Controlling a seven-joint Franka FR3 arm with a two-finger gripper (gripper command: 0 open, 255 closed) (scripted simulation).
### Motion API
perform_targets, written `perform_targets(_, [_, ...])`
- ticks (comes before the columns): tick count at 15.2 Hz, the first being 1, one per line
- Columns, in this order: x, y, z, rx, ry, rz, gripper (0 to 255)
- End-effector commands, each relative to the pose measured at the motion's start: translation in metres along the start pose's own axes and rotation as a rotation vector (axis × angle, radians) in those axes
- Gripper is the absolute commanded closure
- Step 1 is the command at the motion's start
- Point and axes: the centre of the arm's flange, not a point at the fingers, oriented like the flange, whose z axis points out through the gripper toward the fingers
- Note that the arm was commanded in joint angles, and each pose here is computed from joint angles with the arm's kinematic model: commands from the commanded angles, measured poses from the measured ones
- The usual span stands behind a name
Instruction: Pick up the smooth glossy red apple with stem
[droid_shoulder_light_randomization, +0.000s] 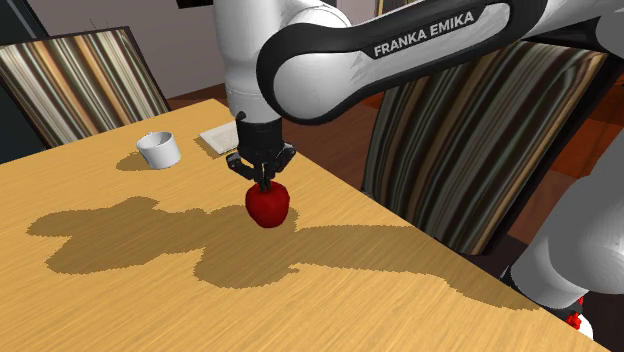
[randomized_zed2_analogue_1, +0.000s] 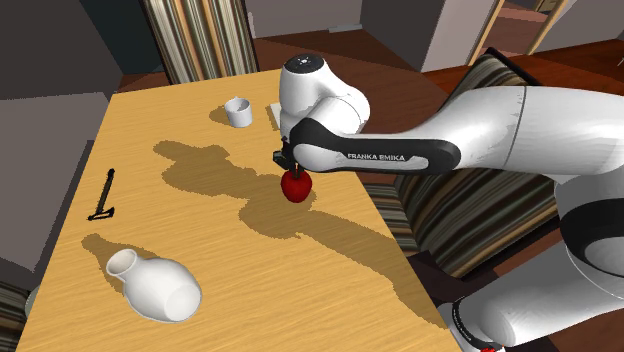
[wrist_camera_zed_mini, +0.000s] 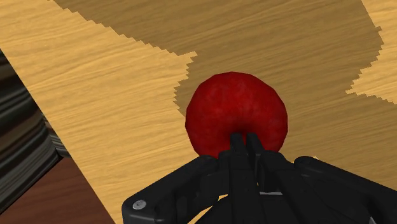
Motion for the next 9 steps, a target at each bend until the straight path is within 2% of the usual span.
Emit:
perform_targets(1, [0.0, 0.0, 0.0, 0.0, 0.0, 0.0, 255])
perform_targets(9, [0.006, -0.004, -0.041, 0.0, 0.0, 0.0, 255])
